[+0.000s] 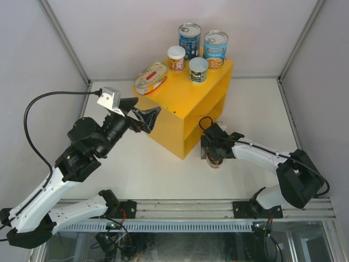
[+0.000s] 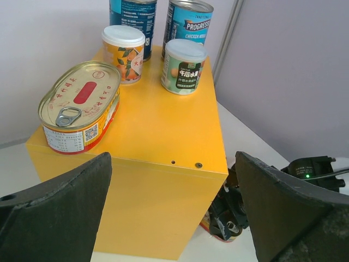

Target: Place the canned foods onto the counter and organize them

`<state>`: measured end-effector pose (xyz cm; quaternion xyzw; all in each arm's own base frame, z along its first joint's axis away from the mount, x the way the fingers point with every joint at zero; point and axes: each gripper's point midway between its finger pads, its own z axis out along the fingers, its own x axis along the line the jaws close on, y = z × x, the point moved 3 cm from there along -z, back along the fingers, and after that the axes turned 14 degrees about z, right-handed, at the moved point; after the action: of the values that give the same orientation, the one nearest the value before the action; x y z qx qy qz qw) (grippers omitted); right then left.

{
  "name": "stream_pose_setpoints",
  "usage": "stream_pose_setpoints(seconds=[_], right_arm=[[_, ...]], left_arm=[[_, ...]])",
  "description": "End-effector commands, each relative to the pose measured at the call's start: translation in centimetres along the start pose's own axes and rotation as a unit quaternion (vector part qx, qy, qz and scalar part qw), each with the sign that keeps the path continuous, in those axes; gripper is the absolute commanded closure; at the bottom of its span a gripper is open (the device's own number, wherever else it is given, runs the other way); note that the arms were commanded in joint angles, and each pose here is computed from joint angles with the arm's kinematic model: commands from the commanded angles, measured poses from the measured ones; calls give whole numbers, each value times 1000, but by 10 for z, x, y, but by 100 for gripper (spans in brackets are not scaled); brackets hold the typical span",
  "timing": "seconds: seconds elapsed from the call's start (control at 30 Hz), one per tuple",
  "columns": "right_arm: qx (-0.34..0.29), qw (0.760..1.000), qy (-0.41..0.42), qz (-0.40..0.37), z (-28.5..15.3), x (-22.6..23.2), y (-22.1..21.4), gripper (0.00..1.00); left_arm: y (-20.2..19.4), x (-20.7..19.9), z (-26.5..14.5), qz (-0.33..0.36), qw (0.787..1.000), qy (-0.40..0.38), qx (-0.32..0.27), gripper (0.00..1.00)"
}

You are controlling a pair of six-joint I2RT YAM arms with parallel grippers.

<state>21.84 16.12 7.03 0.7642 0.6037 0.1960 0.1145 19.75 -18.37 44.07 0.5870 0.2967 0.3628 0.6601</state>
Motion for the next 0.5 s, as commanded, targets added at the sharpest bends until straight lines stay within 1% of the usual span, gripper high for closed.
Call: stream_pose_setpoints(seconds=[0.0,0.1,0.17,0.23,0.27,0.3,0.4,0.47], right_arm=[[-12,1000,9,0,4,5,7,11],[-10,1000,11,3,8,7,7,14],[-6,1000,10,6,11,7,6,18],[-2,1000,9,8,13,8,4,24],[1,1000,8,9,14,7,3,29],[5,1000,8,10,14,7,1,36],[10,1000,5,14,14,7,-2,44],[10,1000,7,20,13,9,-4,46]], left_arm=[[2,-1,-2,-11,1000,1,-12,2],[-2,-1,-3,-12,1000,0,-8,2],[-4,-1,-4,-14,1000,0,-7,2],[-7,-1,-5,-13,1000,1,-5,2],[-8,-1,-6,-13,1000,1,-3,2],[-9,0,-7,-13,1000,3,-2,2],[-12,2,-11,-14,1000,11,0,2],[-13,3,-15,-18,1000,17,2,2]])
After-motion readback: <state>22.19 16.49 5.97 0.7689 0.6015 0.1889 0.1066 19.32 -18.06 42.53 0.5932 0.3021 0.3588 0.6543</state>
